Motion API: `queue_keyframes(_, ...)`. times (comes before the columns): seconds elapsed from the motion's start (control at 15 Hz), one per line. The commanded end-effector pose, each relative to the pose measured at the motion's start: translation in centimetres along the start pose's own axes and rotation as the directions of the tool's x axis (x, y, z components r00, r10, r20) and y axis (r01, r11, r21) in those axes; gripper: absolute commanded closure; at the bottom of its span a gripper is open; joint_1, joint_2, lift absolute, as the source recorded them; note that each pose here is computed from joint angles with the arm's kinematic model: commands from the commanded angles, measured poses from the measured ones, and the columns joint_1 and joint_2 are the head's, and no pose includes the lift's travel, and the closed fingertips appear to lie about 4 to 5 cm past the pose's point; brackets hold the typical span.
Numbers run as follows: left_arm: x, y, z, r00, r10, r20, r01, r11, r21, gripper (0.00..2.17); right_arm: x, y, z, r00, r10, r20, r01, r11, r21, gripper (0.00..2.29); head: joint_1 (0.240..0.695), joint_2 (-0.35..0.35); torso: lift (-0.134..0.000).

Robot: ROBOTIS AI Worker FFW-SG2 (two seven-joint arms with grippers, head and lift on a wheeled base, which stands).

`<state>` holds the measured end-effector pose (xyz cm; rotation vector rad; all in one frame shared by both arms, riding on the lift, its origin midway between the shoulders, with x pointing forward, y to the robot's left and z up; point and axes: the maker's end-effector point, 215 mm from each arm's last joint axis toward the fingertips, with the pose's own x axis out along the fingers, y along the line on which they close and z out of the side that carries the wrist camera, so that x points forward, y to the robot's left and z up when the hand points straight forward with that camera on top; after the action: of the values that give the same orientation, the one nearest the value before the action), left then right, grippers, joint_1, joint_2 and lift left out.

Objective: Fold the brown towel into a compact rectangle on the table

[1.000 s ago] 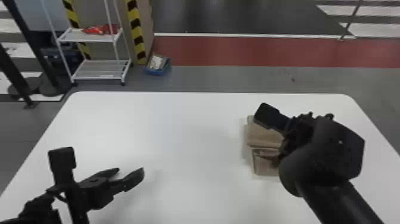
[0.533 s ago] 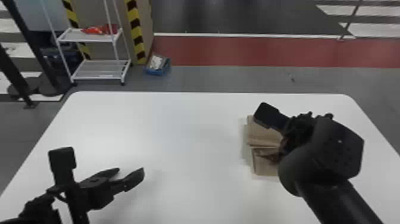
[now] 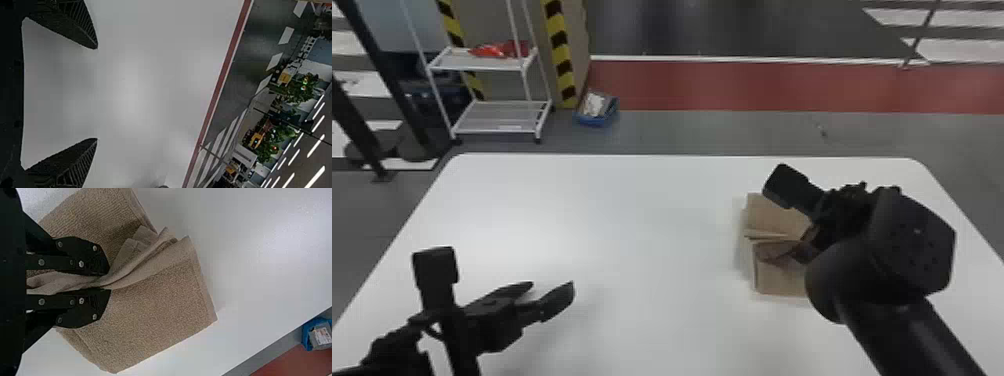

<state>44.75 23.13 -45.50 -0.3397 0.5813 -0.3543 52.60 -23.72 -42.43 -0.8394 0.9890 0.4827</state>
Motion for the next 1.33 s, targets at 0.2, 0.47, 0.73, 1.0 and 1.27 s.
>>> queue_keyframes(0.2,0.0,-0.3,0.2,1.000,-0.005,0.005,0.005,1.000,-0.001,0.04,-1.5,2.5,3.2,0.991,0.086,0.105,-0.097,0.990,0.106,0.97,0.695,0.005,-0.124)
queue_keyframes(0.47,0.1,-2.0,-0.6,0.999,-0.052,-0.008,0.052,0.999,-0.003,0.04,-1.9,2.7,7.8,0.984,0.072,0.166,-0.093,0.988,0.122,0.97,0.695,0.041,-0.124)
queue_keyframes(0.73,-0.1,-5.3,-0.8,0.993,-0.115,-0.004,0.115,0.993,0.011,0.04,-2.2,4.8,8.9,0.978,0.121,0.170,-0.138,0.986,0.094,0.97,0.695,0.064,-0.124)
queue_keyframes(1.0,-0.1,-5.9,0.1,0.993,-0.120,0.009,0.120,0.992,0.026,0.04,-2.1,6.1,9.5,0.976,0.123,0.179,-0.143,0.984,0.103,0.97,0.695,0.054,-0.124)
queue_keyframes(1.27,-0.6,-6.3,0.2,0.992,-0.125,0.013,0.124,0.992,0.034,0.04,-2.7,7.2,13.7,0.968,0.097,0.233,-0.123,0.987,0.102,0.97,0.695,0.070,-0.124)
